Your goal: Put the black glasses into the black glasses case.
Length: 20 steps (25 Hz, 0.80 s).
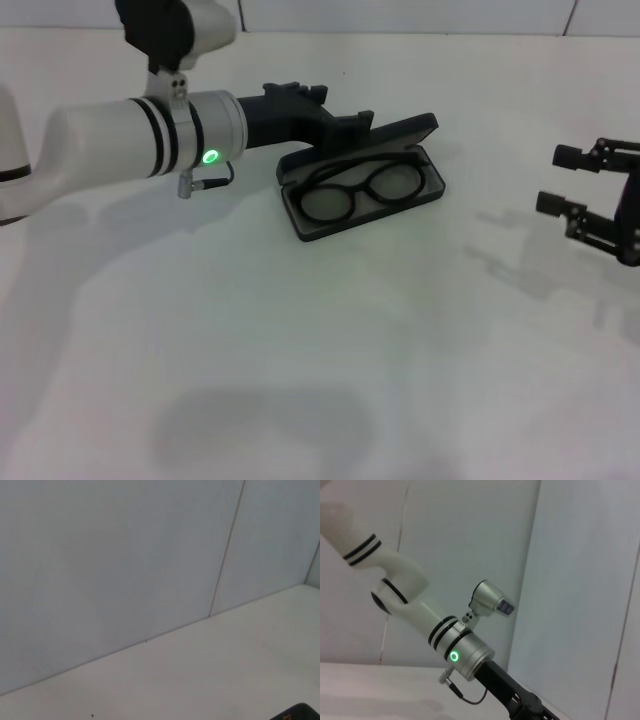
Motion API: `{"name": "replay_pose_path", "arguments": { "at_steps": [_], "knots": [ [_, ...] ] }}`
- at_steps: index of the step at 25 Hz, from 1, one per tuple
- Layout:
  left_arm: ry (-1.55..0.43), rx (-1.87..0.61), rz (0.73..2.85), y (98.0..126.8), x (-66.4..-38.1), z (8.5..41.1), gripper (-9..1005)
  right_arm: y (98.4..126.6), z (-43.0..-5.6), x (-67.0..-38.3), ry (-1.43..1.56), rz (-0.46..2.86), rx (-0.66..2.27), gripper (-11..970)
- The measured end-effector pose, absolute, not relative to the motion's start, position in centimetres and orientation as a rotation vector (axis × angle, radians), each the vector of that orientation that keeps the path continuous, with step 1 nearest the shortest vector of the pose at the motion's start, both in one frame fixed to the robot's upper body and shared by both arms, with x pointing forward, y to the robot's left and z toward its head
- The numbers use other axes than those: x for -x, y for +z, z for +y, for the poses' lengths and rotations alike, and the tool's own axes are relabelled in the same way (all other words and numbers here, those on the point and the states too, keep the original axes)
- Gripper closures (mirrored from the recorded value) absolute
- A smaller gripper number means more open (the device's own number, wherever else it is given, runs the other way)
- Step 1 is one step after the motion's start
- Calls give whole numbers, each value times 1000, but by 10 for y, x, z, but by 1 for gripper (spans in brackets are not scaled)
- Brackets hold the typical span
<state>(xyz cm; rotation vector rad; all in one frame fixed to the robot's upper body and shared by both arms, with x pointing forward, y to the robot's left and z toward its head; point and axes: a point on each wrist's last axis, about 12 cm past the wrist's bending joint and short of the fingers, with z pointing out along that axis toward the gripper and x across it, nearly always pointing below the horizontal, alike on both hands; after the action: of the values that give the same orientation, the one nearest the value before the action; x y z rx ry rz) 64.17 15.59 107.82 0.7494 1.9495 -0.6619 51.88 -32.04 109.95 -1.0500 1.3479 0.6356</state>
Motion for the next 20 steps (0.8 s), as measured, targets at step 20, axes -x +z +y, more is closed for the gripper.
{"name": "replay_pose_path", "arguments": {
  "at_steps": [20],
  "knots": [
    [-877,-955,1655,1068,-591,138,182,1092,-321,-520,604,1387,1028,255]
  ]
}}
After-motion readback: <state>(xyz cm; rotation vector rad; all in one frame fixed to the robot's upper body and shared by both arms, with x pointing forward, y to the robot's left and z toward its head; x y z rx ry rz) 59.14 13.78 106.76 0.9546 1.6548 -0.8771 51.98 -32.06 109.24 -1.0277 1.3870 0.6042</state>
